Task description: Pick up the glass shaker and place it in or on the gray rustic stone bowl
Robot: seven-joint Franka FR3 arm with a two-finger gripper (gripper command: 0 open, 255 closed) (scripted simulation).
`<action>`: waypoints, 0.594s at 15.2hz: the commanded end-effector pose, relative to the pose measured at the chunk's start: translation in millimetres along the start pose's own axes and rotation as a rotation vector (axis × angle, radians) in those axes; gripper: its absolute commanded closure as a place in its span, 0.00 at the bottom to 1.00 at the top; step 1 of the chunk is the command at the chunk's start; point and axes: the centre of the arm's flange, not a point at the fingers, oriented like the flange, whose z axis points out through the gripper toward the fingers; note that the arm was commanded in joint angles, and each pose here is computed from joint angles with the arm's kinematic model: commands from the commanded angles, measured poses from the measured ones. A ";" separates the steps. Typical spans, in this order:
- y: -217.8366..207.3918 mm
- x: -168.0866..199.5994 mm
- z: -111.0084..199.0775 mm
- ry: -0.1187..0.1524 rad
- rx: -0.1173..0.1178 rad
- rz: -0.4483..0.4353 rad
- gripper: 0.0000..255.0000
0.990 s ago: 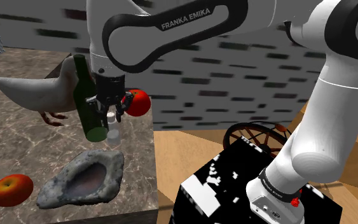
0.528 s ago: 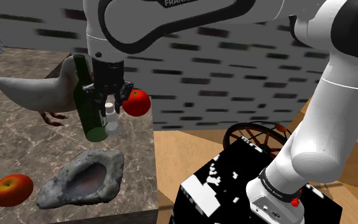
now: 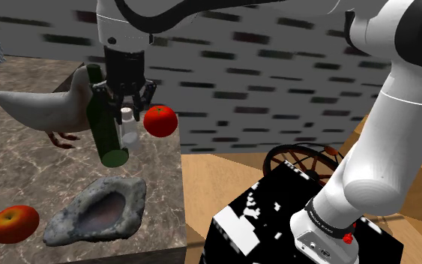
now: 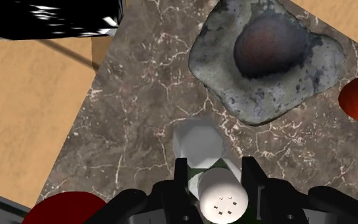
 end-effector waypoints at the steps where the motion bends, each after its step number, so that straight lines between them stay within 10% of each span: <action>1: -1.0 -0.9 -10.7 0.000 0.000 0.000 1.00; 9: -44.7 -32.6 -38.1 0.000 0.000 0.000 1.00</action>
